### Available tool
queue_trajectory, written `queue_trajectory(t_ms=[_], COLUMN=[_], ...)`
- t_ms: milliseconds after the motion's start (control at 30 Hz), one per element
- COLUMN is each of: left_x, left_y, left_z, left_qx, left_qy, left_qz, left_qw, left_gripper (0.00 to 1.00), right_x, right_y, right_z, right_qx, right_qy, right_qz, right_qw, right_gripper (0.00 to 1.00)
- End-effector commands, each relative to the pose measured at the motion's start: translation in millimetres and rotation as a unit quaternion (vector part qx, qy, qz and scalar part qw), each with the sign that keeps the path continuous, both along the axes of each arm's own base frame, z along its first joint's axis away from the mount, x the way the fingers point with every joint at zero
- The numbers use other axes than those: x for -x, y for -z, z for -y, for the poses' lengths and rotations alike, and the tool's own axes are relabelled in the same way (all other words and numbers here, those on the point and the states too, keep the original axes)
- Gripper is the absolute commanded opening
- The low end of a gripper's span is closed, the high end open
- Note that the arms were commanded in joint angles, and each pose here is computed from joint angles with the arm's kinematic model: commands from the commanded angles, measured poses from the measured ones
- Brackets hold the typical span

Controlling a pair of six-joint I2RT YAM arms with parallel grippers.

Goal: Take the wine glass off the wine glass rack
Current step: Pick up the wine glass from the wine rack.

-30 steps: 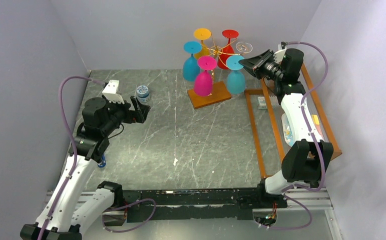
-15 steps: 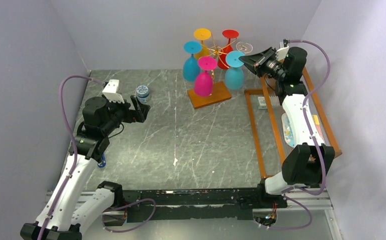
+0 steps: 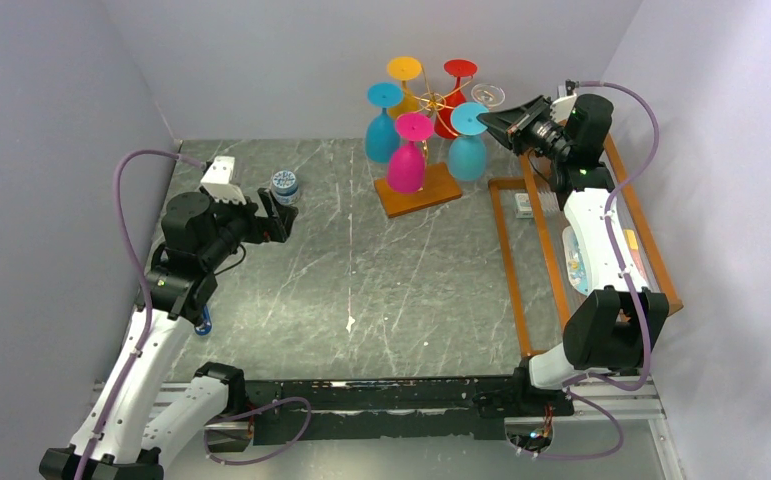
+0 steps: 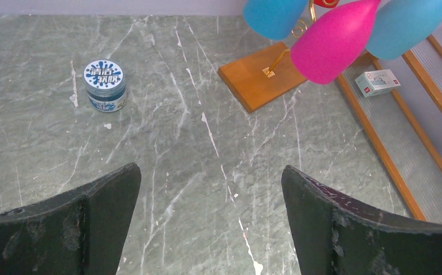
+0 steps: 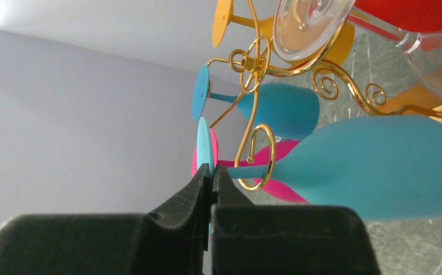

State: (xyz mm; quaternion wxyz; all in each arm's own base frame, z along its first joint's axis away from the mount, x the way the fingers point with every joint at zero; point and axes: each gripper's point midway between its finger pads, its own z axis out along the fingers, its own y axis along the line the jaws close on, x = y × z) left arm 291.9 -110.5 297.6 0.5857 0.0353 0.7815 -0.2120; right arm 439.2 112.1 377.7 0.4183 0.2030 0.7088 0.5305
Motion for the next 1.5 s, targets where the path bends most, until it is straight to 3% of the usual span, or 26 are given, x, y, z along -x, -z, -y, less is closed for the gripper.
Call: queue_trajectory(t_ms=[0, 867, 1467], left_x=[-2, -2, -3], left_y=[-17, -19, -31], left_z=[-5, -1, -2], left_qx=[-0.002, -0.005, -0.006], left_qy=[-0.01, 0.004, 0.0], left_qz=[0.019, 0.02, 0.029], left_qw=[1.0, 1.0, 1.0], left_gripper=[0.97, 0.97, 0.97], right_x=[7, 5, -33], right_y=[0, 12, 6], right_z=[2, -30, -20], right_qx=[0.008, 0.006, -0.044], right_qy=[-0.003, -0.001, 0.055], right_qz=[-0.001, -0.024, -0.023], right_qw=[1.0, 1.0, 0.997], right_gripper=[0.0, 0.0, 0.0])
